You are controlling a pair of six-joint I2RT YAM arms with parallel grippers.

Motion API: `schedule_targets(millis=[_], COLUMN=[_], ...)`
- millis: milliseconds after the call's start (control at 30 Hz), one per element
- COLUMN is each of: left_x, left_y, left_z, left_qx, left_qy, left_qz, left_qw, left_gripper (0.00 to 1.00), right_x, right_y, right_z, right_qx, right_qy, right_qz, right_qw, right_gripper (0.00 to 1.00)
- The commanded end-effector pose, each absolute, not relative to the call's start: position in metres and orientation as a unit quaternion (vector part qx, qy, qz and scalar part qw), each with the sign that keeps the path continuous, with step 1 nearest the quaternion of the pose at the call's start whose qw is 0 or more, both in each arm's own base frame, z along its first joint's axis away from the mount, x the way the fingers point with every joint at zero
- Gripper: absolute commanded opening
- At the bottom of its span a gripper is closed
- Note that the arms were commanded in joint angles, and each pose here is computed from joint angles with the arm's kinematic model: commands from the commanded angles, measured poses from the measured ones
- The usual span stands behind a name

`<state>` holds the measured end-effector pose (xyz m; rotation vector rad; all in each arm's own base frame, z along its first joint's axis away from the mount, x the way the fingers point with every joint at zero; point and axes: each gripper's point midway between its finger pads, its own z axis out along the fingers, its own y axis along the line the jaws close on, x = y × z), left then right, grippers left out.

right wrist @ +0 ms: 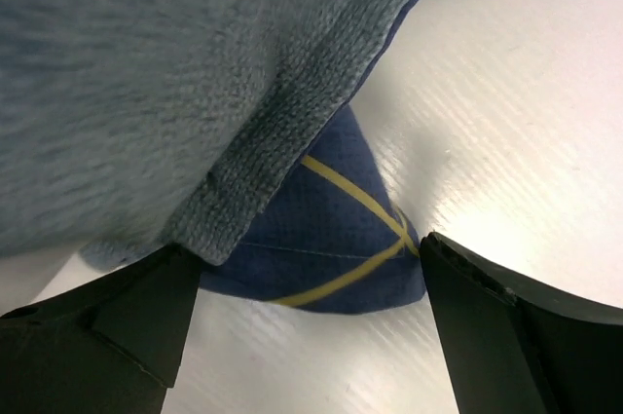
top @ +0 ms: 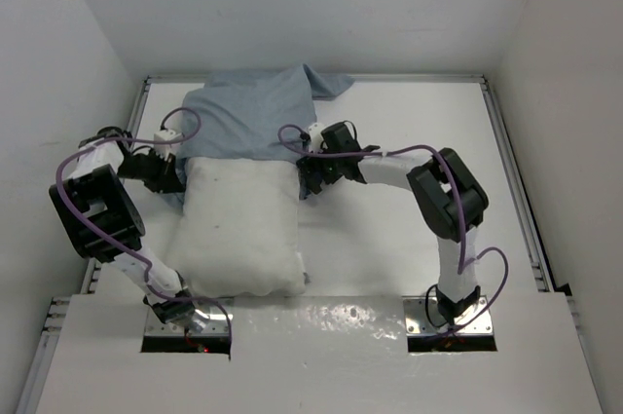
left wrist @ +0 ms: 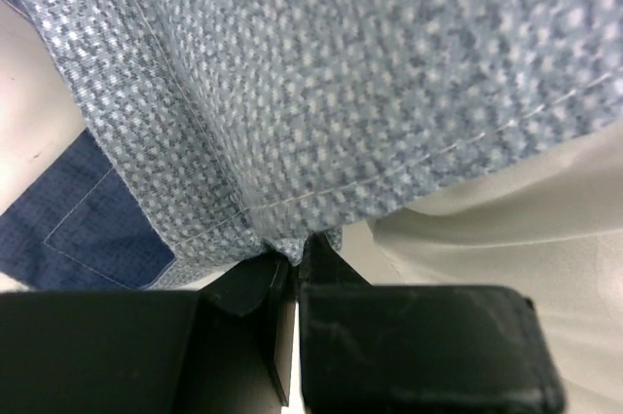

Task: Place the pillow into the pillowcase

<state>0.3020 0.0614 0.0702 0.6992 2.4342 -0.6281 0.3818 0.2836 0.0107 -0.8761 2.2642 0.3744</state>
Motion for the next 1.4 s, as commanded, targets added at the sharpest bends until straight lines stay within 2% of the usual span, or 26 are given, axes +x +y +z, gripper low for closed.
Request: schedule_targets(millis=[0, 167, 200, 233, 267, 300, 333, 467, 533, 600, 667, 700, 733, 767, 867, 933, 1000, 1033, 1100, 1133, 1233, 1267, 1367], left_x=[0.308, 0.302, 0.302, 0.302, 0.302, 0.301, 0.301, 0.298, 0.296, 0.301, 0.315, 0.320, 0.327, 0.331, 0.355, 0.374, 0.389, 0.402, 0.412, 0.416, 0.418, 0.413, 0.407], left_y=[0.067, 0.066, 0.066, 0.065, 0.065, 0.062, 0.060, 0.045, 0.031, 0.019, 0.013, 0.010, 0.005, 0.002, 0.004, 0.014, 0.026, 0.040, 0.053, 0.058, 0.064, 0.060, 0.042], left_z=[0.081, 0.081, 0.083, 0.084, 0.085, 0.089, 0.092, 0.119, 0.150, 0.190, 0.247, 0.269, 0.319, 0.346, 0.442, 0.485, 0.501, 0.502, 0.480, 0.468, 0.423, 0.411, 0.430], left_qx=[0.256, 0.256, 0.256, 0.256, 0.256, 0.256, 0.256, 0.270, 0.290, 0.282, 0.290, 0.299, 0.316, 0.313, 0.279, 0.243, 0.182, 0.121, 0.063, 0.046, 0.006, 0.001, 0.047], left_qy=[0.900, 0.902, 0.902, 0.901, 0.901, 0.898, 0.896, 0.876, 0.851, 0.831, 0.798, 0.782, 0.746, 0.731, 0.690, 0.679, 0.683, 0.692, 0.718, 0.730, 0.772, 0.785, 0.771], left_qz=[-0.223, -0.220, -0.219, -0.220, -0.221, -0.226, -0.230, -0.260, -0.287, -0.309, -0.301, -0.296, -0.290, -0.291, -0.299, -0.291, -0.279, -0.269, -0.259, -0.252, -0.246, -0.258, -0.281], left_qw=[0.274, 0.270, 0.271, 0.272, 0.273, 0.277, 0.280, 0.303, 0.329, 0.368, 0.435, 0.460, 0.510, 0.531, 0.597, 0.629, 0.650, 0.659, 0.643, 0.634, 0.587, 0.564, 0.570], left_gripper=[0.00, 0.00, 0.00, 0.00, 0.00, 0.00, 0.00, 0.00, 0.00, 0.00, 0.00, 0.00, 0.00, 0.00, 0.00, 0.00, 0.00, 0.00, 0.00, 0.00, 0.00, 0.00, 0.00], right_x=[0.387, 0.373, 0.368, 0.367, 0.364, 0.363, 0.358, 0.337, 0.326, 0.295, 0.286, 0.289, 0.287, 0.290, 0.315, 0.345, 0.379, 0.404, 0.413, 0.418, 0.394, 0.387, 0.353], right_y=[0.294, 0.307, 0.312, 0.314, 0.314, 0.316, 0.321, 0.348, 0.364, 0.387, 0.390, 0.383, 0.372, 0.358, 0.299, 0.258, 0.239, 0.242, 0.253, 0.263, 0.306, 0.315, 0.331], right_z=[0.000, -0.019, -0.021, -0.023, -0.026, -0.025, -0.024, 0.027, 0.085, 0.177, 0.269, 0.342, 0.401, 0.442, 0.545, 0.574, 0.567, 0.538, 0.507, 0.473, 0.443, 0.445, 0.502], right_qx=[-0.348, -0.337, -0.336, -0.331, -0.319, -0.317, -0.320, -0.316, -0.325, -0.314, -0.301, -0.314, -0.260, -0.245, -0.177, -0.102, -0.039, 0.011, 0.033, 0.057, 0.046, 0.028, -0.027], right_qy=[0.867, 0.879, 0.879, 0.882, 0.888, 0.886, 0.880, 0.845, 0.808, 0.734, 0.656, 0.552, 0.514, 0.464, 0.348, 0.317, 0.338, 0.383, 0.432, 0.469, 0.521, 0.527, 0.486], right_qz=[0.141, 0.185, 0.200, 0.205, 0.211, 0.220, 0.239, 0.342, 0.404, 0.535, 0.615, 0.657, 0.710, 0.731, 0.783, 0.797, 0.791, 0.783, 0.766, 0.757, 0.755, 0.750, 0.780], right_qw=[0.328, 0.281, 0.271, 0.264, 0.256, 0.255, 0.256, 0.263, 0.280, 0.274, 0.318, 0.406, 0.405, 0.436, 0.484, 0.503, 0.508, 0.490, 0.475, 0.451, 0.395, 0.398, 0.393], right_gripper=[0.92, 0.92, 0.84, 0.73, 0.56, 0.13, 0.00, 0.00, 0.00, 0.00, 0.00, 0.00, 0.00, 0.00, 0.00, 0.00, 0.00, 0.00, 0.00, 0.00, 0.00, 0.00, 0.00])
